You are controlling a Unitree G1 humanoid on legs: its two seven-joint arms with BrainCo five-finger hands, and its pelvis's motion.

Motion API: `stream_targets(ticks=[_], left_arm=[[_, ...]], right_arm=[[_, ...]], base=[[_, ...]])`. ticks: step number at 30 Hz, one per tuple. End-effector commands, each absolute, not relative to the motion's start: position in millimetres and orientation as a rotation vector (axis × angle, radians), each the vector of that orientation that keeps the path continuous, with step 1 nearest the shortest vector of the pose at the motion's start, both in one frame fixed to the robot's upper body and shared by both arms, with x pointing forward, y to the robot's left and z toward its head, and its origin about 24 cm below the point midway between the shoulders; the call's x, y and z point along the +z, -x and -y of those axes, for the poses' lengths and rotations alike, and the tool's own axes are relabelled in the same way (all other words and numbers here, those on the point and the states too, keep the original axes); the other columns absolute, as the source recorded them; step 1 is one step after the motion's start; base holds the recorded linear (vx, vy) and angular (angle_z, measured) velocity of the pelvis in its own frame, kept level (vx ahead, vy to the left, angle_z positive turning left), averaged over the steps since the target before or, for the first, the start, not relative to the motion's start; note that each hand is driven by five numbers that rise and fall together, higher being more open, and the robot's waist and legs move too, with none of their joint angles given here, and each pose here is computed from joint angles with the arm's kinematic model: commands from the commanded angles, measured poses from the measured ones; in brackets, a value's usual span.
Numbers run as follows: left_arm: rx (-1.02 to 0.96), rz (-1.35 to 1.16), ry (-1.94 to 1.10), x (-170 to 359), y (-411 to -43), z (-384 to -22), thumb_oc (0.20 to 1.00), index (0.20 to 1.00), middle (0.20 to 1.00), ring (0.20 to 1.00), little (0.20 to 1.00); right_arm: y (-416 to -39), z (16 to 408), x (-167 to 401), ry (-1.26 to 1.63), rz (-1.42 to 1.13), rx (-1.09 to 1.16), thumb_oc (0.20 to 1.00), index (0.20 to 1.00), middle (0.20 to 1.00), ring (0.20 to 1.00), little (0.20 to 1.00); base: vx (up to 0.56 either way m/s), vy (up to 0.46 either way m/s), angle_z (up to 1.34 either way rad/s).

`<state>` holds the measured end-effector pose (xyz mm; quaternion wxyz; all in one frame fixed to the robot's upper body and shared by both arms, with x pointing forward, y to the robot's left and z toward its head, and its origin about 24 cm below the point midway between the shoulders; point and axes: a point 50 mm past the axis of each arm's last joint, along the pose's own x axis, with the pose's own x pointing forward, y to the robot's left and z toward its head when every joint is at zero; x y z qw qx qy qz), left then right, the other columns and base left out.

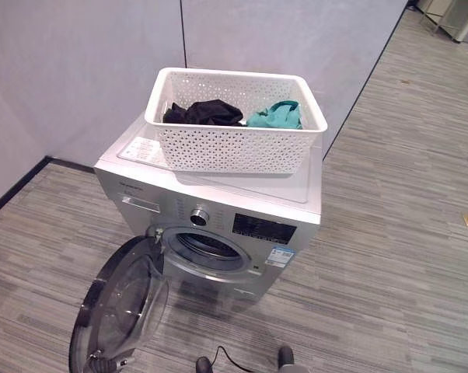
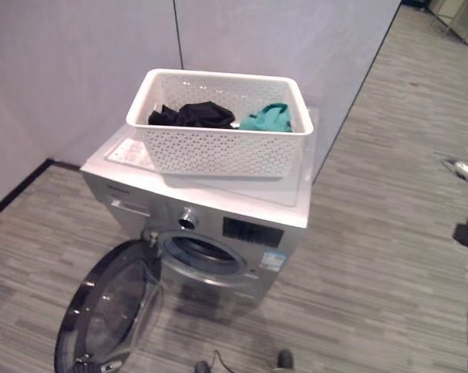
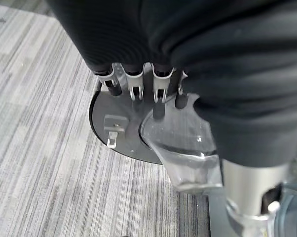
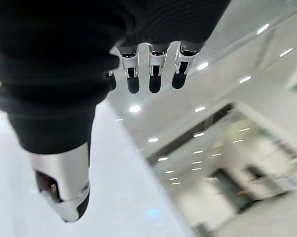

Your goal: Grab the laundry basket,head to the washer,open it,put in the laundry and shut it.

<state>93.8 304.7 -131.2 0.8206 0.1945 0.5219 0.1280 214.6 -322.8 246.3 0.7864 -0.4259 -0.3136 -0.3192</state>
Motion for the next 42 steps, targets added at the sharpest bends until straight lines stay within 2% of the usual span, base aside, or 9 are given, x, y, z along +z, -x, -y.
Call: stream_targets(ticks=[1, 3, 13, 22, 24, 30, 36, 42], left_arm=[[0.198, -1.002, -0.428, -125.5, -133.4, -290.6, 1.000, 1.000, 1.000, 1.000, 1.000], [0.192, -1.006, -0.429, -126.4, -133.0, -289.3, 1.000, 1.000, 1.000, 1.000, 1.000], [0.151, -1.080, -0.406, -137.6, -118.4, -279.3, 1.000, 1.000, 1.000, 1.000, 1.000], [0.216, -1.062, -0.466, -126.6, -138.1, -296.3, 1.000, 1.000, 1.000, 1.000, 1.000], [0.226, -1.055, -0.480, -122.7, -139.9, -303.5, 1.000, 1.000, 1.000, 1.000, 1.000], [0.189, -1.083, -0.440, -131.5, -125.6, -293.6, 1.000, 1.000, 1.000, 1.000, 1.000], [0.201, -1.136, -0.404, -136.6, -103.9, -296.9, 1.000, 1.000, 1.000, 1.000, 1.000], [0.190, -1.135, -0.377, -138.5, -104.0, -292.1, 1.000, 1.000, 1.000, 1.000, 1.000]], right_arm=[[-218.3, 329.1, 286.5, 0.920, 0.827, -0.730, 1.000, 1.000, 1.000, 1.000, 1.000], [-221.0, 325.8, 292.2, 0.930, 0.844, -0.706, 1.000, 1.000, 1.000, 1.000, 1.000], [-265.0, 293.2, 318.6, 0.947, 0.773, -0.293, 1.000, 1.000, 1.000, 1.000, 1.000], [-270.9, 250.0, 356.4, 0.972, 0.880, -0.075, 1.000, 1.000, 1.000, 1.000, 1.000], [-275.6, 245.4, 354.9, 0.988, 0.846, -0.035, 1.000, 1.000, 1.000, 1.000, 1.000], [-283.9, 233.9, 341.0, 1.035, 0.735, 0.112, 1.000, 1.000, 1.000, 1.000, 1.000], [-312.5, 214.9, 325.6, 1.103, 0.547, 0.289, 1.000, 1.000, 1.000, 1.000, 1.000], [-331.8, 212.4, 326.9, 1.157, 0.457, 0.300, 1.000, 1.000, 1.000, 1.000, 1.000]], base=[[0.07, -0.063, 0.60], [0.09, -0.093, 0.77], [0.14, -0.216, 0.30], [0.02, -0.072, 0.37], [0.04, 0.116, 0.31], [0.08, 0.190, -0.29], [0.03, 0.110, -0.39], [0.02, 0.024, -0.03]])
